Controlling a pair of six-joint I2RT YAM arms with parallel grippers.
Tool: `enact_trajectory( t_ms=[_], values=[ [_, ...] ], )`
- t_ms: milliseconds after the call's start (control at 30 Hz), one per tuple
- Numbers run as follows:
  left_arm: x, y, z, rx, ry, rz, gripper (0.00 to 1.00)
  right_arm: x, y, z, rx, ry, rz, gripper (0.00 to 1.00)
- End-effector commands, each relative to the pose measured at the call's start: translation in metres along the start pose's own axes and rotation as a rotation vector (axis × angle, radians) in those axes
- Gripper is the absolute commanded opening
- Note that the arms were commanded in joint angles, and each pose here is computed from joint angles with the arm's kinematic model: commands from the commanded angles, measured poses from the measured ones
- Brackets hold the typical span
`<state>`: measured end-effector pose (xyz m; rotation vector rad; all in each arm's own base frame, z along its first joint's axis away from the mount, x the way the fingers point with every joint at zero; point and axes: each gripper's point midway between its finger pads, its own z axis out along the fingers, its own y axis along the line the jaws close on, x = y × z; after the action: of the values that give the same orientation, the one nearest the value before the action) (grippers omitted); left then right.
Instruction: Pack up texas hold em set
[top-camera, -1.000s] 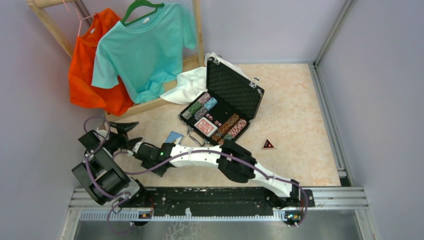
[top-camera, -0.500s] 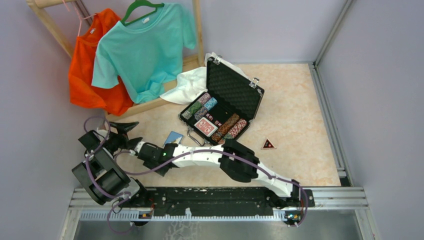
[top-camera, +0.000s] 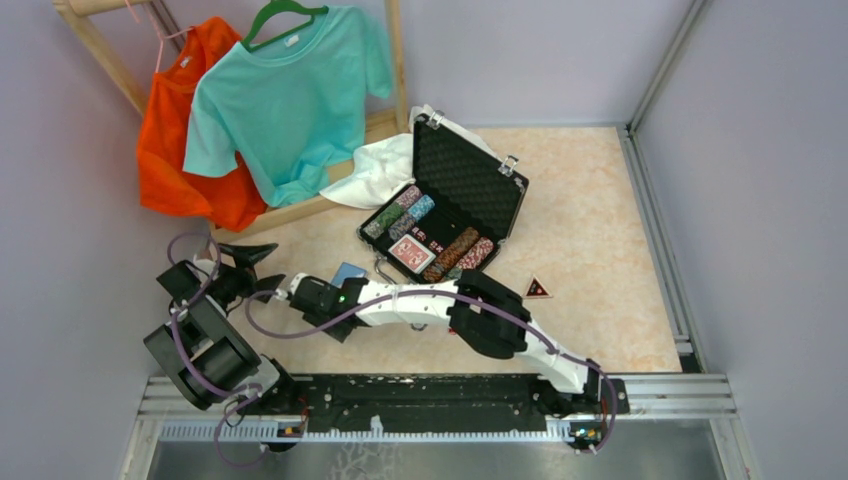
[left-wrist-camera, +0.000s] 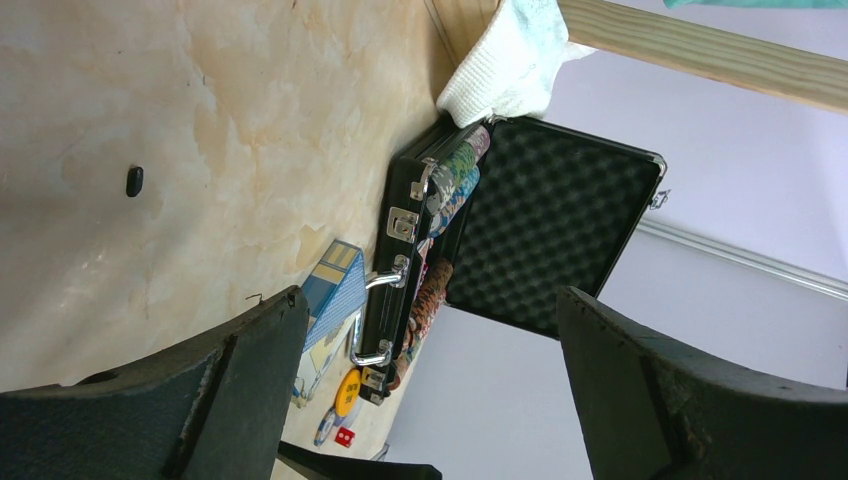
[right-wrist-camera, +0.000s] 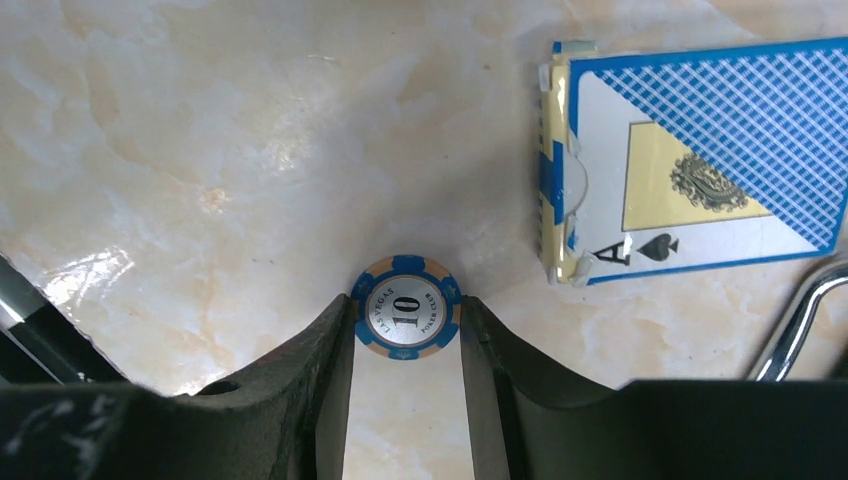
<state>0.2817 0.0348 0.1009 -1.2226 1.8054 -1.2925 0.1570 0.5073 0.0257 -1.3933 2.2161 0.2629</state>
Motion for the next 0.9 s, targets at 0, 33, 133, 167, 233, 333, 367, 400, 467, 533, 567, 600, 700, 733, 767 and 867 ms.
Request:
enact_trajectory(
  t_ms=[0, 33, 133, 167, 233, 333, 367, 400, 467, 533, 567, 600, 700, 733, 767, 867],
  values=[
    [0.001, -0.006, -0.001, 0.024, -0.002, 0.054, 0.98, -0.029, -0.018, -0.039, 0.029, -0.102, 0.036, 0.39],
    [0.002, -0.007, -0.001, 0.025, 0.002, 0.057, 0.98, -0.029, -0.021, -0.041, 0.034, -0.104, 0.039, 0.39],
    [0.005, -0.008, 0.000, 0.029, 0.018, 0.059, 0.98, -0.030, -0.029, -0.049, 0.043, -0.118, 0.055, 0.39],
    [0.005, -0.008, 0.000, 0.030, 0.021, 0.060, 0.98, -0.030, -0.032, -0.051, 0.047, -0.122, 0.061, 0.39],
    [0.006, -0.010, 0.001, 0.033, 0.025, 0.066, 0.98, -0.028, -0.037, -0.055, 0.050, -0.129, 0.070, 0.39],
    [0.008, -0.013, 0.002, 0.038, 0.030, 0.084, 0.98, -0.026, -0.045, -0.061, 0.064, -0.132, 0.081, 0.39],
    [0.009, -0.015, 0.003, 0.039, 0.036, 0.091, 0.98, -0.025, -0.048, -0.062, 0.070, -0.131, 0.084, 0.39],
    [0.011, -0.017, 0.004, 0.042, 0.043, 0.101, 0.98, -0.022, -0.051, -0.063, 0.077, -0.128, 0.087, 0.39],
    [0.017, -0.022, 0.008, 0.046, 0.068, 0.123, 0.98, -0.020, -0.057, -0.067, 0.086, -0.131, 0.094, 0.39],
    [0.028, -0.027, 0.013, 0.049, 0.112, 0.154, 0.98, -0.019, -0.064, -0.071, 0.098, -0.134, 0.102, 0.39],
    [0.034, -0.031, 0.015, 0.053, 0.136, 0.176, 0.98, -0.017, -0.067, -0.073, 0.105, -0.134, 0.107, 0.39],
    [0.041, -0.034, 0.018, 0.057, 0.164, 0.198, 0.98, -0.016, -0.072, -0.076, 0.111, -0.135, 0.111, 0.39],
    [0.067, -0.045, 0.025, 0.060, 0.268, 0.282, 0.98, -0.012, -0.085, -0.086, 0.128, -0.143, 0.133, 0.39],
    [0.074, -0.045, 0.027, 0.054, 0.296, 0.305, 0.99, -0.012, -0.089, -0.089, 0.131, -0.151, 0.140, 0.40],
    [0.082, -0.046, 0.028, 0.053, 0.325, 0.323, 0.99, -0.010, -0.093, -0.092, 0.134, -0.153, 0.147, 0.40],
    [0.106, -0.047, 0.029, 0.073, 0.419, 0.354, 0.99, -0.006, -0.104, -0.099, 0.150, -0.158, 0.160, 0.40]
  ],
)
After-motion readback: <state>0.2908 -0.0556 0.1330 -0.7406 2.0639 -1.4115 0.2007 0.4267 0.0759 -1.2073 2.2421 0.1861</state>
